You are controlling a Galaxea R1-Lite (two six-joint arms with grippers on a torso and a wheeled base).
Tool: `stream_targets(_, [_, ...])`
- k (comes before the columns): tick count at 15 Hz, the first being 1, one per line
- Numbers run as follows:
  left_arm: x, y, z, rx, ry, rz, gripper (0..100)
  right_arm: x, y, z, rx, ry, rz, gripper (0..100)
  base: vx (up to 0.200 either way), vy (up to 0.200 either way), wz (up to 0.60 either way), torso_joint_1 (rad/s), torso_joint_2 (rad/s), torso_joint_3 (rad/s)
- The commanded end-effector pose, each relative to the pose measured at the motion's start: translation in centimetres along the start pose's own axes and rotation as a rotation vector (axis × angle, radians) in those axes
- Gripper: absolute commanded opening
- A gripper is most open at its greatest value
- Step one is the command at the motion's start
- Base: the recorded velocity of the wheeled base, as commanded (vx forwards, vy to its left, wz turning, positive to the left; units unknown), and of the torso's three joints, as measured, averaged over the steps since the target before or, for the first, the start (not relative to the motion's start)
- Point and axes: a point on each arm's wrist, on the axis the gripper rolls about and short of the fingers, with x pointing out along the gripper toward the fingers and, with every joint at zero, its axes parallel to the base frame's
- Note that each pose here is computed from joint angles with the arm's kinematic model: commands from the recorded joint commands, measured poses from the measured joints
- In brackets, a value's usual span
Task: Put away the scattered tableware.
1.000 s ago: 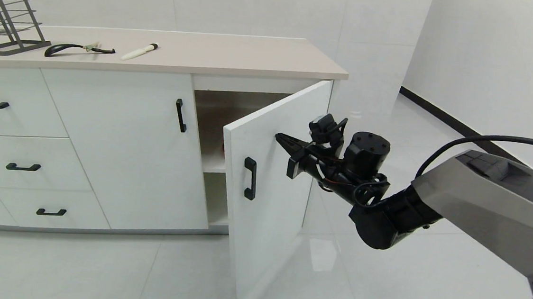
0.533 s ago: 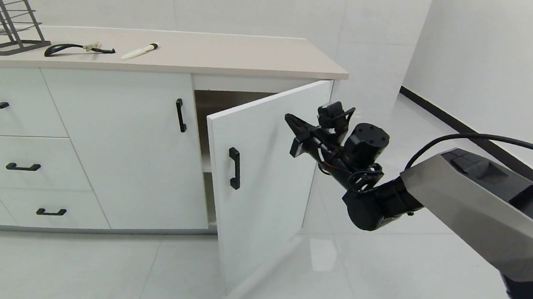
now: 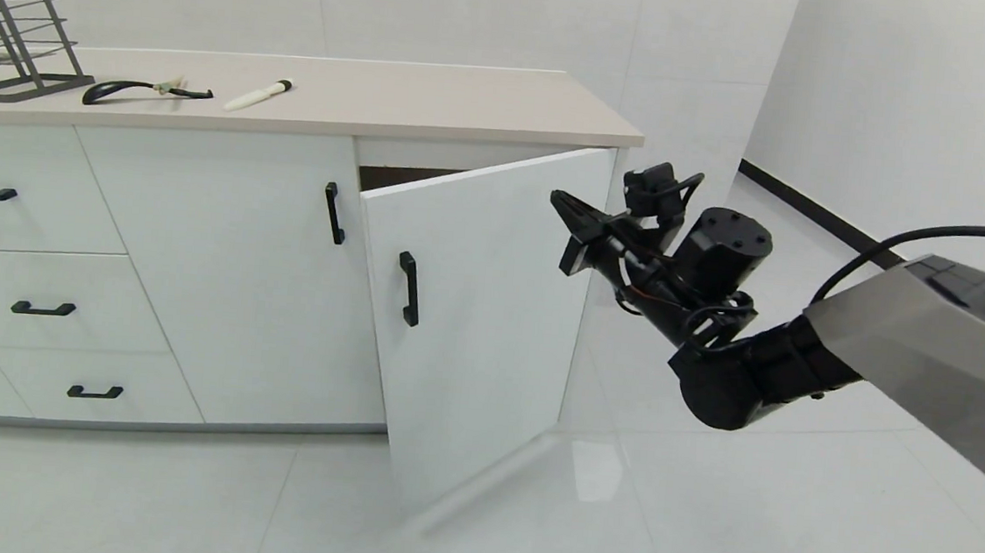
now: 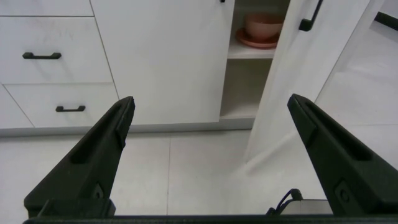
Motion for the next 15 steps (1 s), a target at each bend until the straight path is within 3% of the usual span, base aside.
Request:
stream_targets(1, [0.0, 0.0, 0.0, 0.0, 0.0, 0.0, 100, -4.7, 1.0, 3.8, 0.004, 0.042, 0.007, 0, 0.0, 0.0, 0.0, 0.0, 0.0, 0.0])
stream_targets(4, [0.0, 0.0, 0.0, -0.001, 0.0, 0.0, 100, -12.8, 2.5, 7.5, 0.008, 0.103, 0.006, 0, 0.0, 0.0, 0.0, 0.0, 0.0, 0.0])
stream_targets(9, [0.0, 0.0, 0.0, -0.001, 0.0, 0.001, 100, -23.1, 3.6, 11.4, -0.006, 0.094, -0.048, 0, 0.0, 0.0, 0.0, 0.0, 0.0, 0.0])
stream_targets(13, [0.0, 0.0, 0.0, 0.0, 0.0, 0.0, 100, -31.2, 2.4, 14.4, -0.103, 0.01, -0.329, 0, 0.0, 0.0, 0.0, 0.0, 0.0, 0.0])
stream_targets(15, [0.0, 0.0, 0.0, 0.0, 0.0, 0.0, 100, -35.3, 3.6, 14.1, -0.164, -0.005, -0.44, 0, 0.0, 0.0, 0.0, 0.0, 0.0, 0.0])
